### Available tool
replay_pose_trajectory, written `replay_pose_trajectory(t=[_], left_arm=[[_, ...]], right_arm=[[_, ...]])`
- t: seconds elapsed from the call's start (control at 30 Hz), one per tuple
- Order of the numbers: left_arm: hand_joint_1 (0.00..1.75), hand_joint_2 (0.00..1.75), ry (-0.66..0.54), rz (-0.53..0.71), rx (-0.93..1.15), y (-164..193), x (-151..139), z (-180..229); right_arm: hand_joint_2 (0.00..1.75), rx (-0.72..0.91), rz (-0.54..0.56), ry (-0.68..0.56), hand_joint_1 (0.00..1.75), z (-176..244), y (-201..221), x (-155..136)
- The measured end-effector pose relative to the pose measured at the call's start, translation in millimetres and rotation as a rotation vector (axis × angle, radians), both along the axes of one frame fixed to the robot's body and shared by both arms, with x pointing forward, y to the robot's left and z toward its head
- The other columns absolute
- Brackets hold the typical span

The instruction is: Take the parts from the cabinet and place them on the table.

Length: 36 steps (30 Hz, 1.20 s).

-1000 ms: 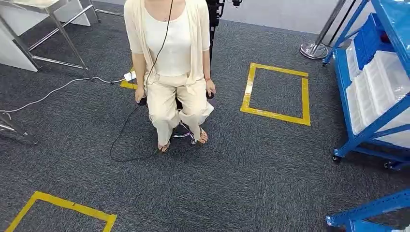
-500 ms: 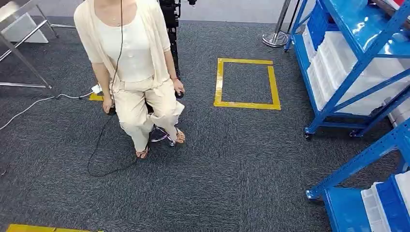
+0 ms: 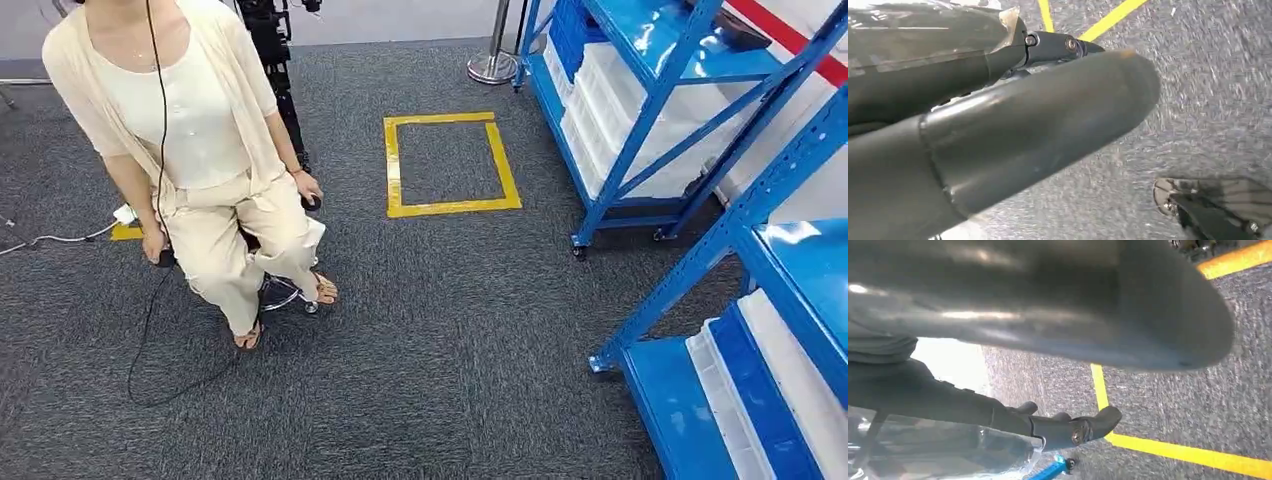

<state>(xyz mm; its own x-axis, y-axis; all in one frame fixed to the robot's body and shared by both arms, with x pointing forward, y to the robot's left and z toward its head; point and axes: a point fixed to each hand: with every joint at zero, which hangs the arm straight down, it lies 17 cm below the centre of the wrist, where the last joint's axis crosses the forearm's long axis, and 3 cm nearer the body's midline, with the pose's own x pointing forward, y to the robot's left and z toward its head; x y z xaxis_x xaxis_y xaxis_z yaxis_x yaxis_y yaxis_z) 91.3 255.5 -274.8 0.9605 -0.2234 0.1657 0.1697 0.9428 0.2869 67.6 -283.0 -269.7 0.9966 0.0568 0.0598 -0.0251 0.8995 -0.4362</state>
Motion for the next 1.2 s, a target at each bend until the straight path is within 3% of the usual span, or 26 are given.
replay_pose_trajectory(t=[1.2], left_arm=[[0.00,0.00,-0.020,0.002,0.007,2.7,3.4,0.7]], right_arm=[[0.00,-0.007,-0.021,-0.016,0.00,1.1,-1.8,5.1]])
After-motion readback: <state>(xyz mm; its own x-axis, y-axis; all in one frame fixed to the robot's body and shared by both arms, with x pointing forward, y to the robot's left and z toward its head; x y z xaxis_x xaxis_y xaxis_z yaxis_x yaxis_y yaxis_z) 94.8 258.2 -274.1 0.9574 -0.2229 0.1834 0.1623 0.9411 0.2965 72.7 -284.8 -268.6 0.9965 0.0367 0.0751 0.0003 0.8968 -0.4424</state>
